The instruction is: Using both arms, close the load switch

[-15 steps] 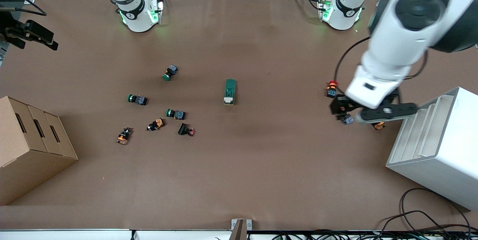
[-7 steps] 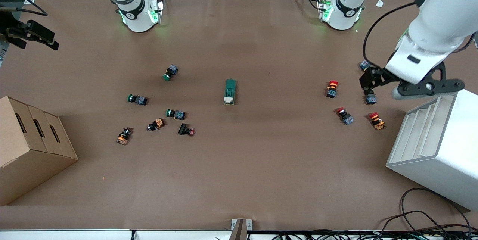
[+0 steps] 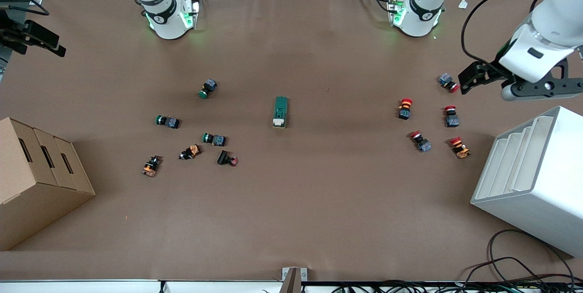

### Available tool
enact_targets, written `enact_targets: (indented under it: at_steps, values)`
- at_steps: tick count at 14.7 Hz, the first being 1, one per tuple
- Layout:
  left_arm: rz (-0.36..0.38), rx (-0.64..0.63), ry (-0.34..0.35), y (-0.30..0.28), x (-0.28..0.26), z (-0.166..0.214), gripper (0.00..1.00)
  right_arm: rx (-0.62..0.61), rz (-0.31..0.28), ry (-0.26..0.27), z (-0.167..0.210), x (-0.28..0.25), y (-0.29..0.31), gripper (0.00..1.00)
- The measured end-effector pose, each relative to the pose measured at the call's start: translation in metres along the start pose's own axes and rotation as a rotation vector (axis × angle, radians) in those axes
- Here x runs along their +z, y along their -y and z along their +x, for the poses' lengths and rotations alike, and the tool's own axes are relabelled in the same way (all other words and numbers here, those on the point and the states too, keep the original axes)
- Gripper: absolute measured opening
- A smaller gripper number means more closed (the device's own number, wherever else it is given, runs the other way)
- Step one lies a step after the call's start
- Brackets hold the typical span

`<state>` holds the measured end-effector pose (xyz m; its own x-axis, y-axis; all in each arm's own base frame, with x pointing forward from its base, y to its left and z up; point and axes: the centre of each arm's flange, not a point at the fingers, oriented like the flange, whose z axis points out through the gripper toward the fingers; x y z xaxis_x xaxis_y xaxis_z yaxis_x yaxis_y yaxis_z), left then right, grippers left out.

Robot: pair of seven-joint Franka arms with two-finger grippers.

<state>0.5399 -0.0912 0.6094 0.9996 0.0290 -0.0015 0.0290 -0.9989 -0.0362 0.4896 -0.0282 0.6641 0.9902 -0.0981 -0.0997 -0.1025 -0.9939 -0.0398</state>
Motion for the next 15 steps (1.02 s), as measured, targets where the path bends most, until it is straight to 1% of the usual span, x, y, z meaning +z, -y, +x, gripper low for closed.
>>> enact_targets:
  at_steps: [3,5,12,15]
  values:
    - [-0.053,0.013,0.009,0.023,-0.011,-0.011,1.0,-0.004,0.0,-0.003,-0.001,-0.001,0.002,1.0]
    - [-0.066,0.005,0.021,0.04,-0.018,-0.018,1.0,-0.005,0.001,-0.011,0.0,-0.002,0.002,1.0]
    - [-0.066,0.032,0.013,0.027,-0.025,-0.024,1.0,-0.008,0.001,-0.015,0.0,-0.002,0.003,1.0]
    - [-0.024,0.04,0.005,0.026,-0.026,-0.022,1.0,-0.011,0.0,-0.015,0.0,-0.002,0.005,1.0]
